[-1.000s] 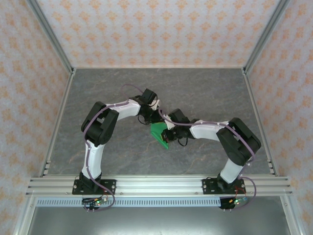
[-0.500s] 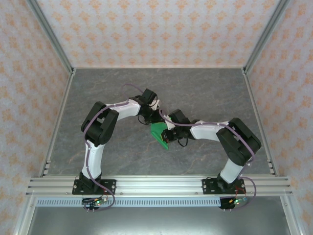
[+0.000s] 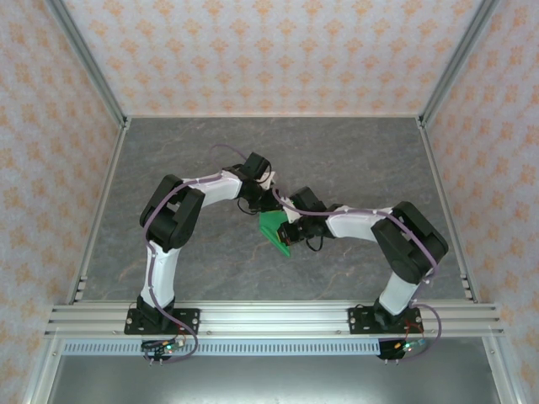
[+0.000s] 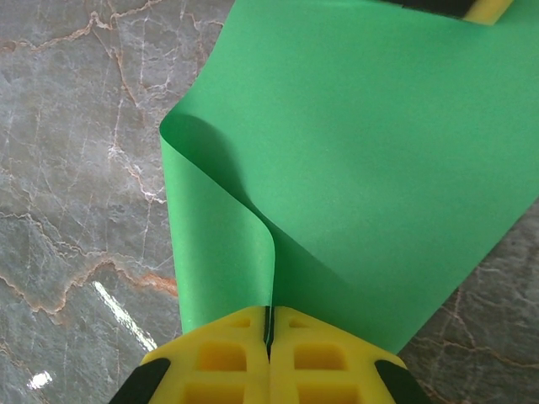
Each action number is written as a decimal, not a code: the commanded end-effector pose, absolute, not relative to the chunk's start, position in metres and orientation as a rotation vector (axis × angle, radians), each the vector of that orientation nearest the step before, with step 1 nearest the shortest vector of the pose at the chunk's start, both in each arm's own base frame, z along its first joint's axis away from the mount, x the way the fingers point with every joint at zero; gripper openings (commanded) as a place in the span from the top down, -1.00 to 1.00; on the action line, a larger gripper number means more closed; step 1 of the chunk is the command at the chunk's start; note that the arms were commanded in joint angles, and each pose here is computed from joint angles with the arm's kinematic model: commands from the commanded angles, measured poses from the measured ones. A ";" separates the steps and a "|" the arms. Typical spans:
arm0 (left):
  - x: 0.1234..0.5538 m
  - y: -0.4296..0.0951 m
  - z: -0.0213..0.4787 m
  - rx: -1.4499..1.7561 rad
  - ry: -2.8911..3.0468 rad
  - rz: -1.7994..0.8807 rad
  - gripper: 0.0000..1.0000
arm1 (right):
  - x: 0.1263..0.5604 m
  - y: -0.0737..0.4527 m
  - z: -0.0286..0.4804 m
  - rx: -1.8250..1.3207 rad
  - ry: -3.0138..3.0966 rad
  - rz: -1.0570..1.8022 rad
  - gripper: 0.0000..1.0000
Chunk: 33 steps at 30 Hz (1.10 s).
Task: Fold a paper plane with a square sheet of paper (fold left side to right side)
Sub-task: Third fold the triangle at the center of the table.
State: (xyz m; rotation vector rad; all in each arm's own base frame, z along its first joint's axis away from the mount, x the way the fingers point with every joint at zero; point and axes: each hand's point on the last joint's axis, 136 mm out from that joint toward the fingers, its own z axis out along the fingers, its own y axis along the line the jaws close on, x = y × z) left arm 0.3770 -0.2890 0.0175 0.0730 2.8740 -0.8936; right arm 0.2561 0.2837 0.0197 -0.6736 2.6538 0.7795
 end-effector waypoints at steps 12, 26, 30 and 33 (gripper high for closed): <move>0.403 -0.259 0.044 -0.005 2.913 -0.829 0.36 | 0.234 0.258 -0.023 -0.732 2.827 0.645 1.00; 0.376 -0.216 0.091 -0.127 2.781 -0.946 0.78 | 0.233 0.259 -0.021 -0.745 2.826 0.656 1.00; 0.339 -0.225 0.090 -0.183 2.729 -1.093 0.84 | 0.234 0.259 -0.021 -0.751 2.828 0.649 1.00; 0.320 -0.245 0.089 -0.158 2.706 -1.178 0.84 | 0.234 0.259 -0.021 -0.753 2.830 0.647 1.00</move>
